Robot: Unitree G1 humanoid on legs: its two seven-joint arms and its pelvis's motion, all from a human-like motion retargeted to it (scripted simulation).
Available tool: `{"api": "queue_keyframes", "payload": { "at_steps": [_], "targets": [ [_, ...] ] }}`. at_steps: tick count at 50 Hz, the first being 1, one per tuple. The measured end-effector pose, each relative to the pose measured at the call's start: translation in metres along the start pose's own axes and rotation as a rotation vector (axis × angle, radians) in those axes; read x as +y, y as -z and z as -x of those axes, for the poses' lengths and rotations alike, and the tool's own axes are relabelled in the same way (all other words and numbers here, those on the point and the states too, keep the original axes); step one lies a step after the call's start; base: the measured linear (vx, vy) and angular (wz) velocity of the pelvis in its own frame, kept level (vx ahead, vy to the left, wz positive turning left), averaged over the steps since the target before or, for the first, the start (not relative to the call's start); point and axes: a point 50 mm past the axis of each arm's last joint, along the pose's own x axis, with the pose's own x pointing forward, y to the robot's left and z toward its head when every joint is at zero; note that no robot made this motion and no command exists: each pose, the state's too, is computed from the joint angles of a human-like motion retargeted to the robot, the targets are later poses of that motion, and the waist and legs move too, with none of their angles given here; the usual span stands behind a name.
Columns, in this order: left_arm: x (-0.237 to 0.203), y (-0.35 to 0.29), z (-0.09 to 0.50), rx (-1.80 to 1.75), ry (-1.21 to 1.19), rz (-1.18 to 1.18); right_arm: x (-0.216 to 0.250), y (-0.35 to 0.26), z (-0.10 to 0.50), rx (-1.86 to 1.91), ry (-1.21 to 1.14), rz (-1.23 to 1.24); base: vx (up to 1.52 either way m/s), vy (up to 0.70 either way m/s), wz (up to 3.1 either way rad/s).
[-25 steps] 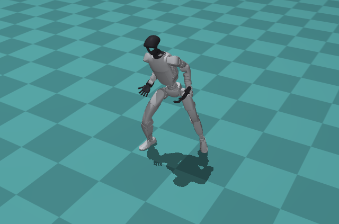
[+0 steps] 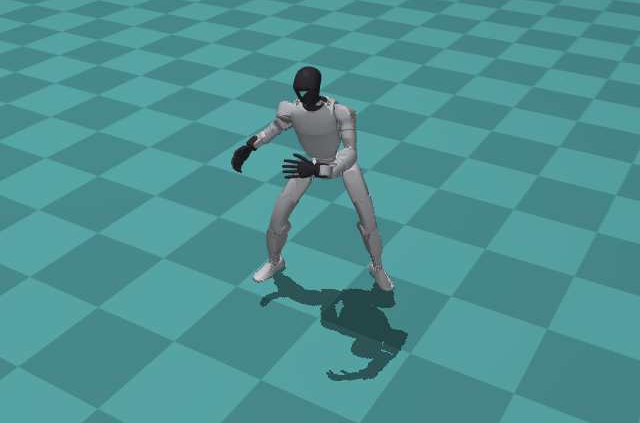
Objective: Kungfu
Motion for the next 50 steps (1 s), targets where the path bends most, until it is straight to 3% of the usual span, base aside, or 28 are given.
{"api": "queue_keyframes", "payload": {
  "at_steps": [6,10,13,16,20,23,27,37,44,50],
  "targets": [
    [0.068,-0.077,-0.035,-0.072,-0.017,-0.537,-0.073,0.009,0.036,0.155,0.373,0.195,0.22,0.7,0.47],
    [0.112,-0.118,-0.005,-0.079,-0.221,-0.923,-0.044,0.058,0.041,0.278,0.454,0.092,0.42,0.74,0.58],
    [0.141,-0.146,0.034,-0.089,-0.403,-1.127,0.056,0.109,-0.001,0.428,0.173,-0.216,0.31,0.65,0.0],
    [0.16,-0.179,0.077,-0.111,-0.51,-1.152,0.205,0.117,-0.039,0.603,-0.414,-0.49,0.05,0.46,-0.36],
    [0.171,-0.21,0.105,-0.074,-0.599,-1.226,0.38,0.027,-0.042,0.388,-1.191,-0.752,-0.05,0.25,0.35],
    [0.167,-0.213,0.103,-0.075,-0.63,-1.311,0.435,-0.037,-0.028,0.196,-1.511,-0.753,-0.01,0.08,0.69],
    [0.165,-0.203,0.099,-0.067,-0.619,-1.294,0.448,-0.087,-0.04,0.048,-1.634,-0.7,-0.02,0.0,0.48],
    [0.169,-0.172,0.155,0.092,-0.755,-1.161,0.45,-0.167,-0.048,-0.341,-1.55,-0.694,-0.09,-0.13,-0.05],
    [0.121,-0.127,0.304,0.63,-0.966,-0.917,0.414,-0.288,-0.034,-0.955,-1.382,-0.69,-0.15,-0.27,-0.49],
    [0.002,-0.115,0.459,1.304,-1.227,-0.499,0.356,-0.381,-0.001,-1.479,-1.152,-0.624,-0.11,-0.53,-0.51]
  ]
}}
